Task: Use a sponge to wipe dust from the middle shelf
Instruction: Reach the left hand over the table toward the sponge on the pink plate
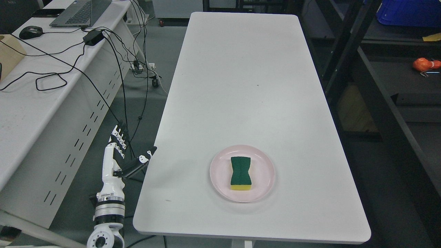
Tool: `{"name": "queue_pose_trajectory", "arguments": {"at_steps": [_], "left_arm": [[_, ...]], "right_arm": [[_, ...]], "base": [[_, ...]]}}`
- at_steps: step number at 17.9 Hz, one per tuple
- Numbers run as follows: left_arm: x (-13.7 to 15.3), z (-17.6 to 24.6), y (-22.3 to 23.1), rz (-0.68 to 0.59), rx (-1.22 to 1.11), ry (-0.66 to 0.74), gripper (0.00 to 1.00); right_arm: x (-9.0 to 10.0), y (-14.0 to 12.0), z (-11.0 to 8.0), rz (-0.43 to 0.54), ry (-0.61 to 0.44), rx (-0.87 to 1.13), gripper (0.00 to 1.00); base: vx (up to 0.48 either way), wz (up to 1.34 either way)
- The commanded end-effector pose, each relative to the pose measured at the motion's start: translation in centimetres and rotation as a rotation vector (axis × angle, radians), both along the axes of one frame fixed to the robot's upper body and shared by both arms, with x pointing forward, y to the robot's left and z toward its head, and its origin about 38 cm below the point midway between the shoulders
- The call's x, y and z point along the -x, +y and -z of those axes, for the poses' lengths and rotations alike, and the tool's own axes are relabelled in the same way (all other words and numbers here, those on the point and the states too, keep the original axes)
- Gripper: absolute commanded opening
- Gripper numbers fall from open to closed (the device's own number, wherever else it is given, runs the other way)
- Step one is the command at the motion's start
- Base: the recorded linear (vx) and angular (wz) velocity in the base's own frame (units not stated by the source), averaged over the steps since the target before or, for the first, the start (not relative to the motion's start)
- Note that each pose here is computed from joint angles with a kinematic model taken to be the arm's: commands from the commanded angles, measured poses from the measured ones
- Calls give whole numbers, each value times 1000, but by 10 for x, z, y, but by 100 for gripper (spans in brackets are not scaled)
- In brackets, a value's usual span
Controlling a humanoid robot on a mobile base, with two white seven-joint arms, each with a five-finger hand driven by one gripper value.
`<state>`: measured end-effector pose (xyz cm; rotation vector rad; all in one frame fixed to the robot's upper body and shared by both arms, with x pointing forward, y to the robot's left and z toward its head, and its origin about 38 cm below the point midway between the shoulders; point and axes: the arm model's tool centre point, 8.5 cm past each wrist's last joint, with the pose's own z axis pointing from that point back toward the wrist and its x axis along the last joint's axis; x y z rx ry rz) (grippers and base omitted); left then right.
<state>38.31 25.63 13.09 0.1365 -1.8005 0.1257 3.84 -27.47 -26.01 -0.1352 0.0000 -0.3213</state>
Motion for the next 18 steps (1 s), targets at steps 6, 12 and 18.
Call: {"name": "queue_pose_trajectory", "arguments": {"at_steps": [6, 12, 18], "left_arm": [[1, -18, -3, 73, -46, -148, 99], [-22, -45, 30, 332, -386, -169, 97], [-62, -87, 36, 437, -1146, -190, 97]], "right_arm": [[-6, -13, -1, 0, -18, 21, 100], [-6, -13, -1, 0, -18, 21, 100], [-6, -13, -1, 0, -18, 21, 100]], "base": [[23, -32], [0, 0], [0, 3]]}}
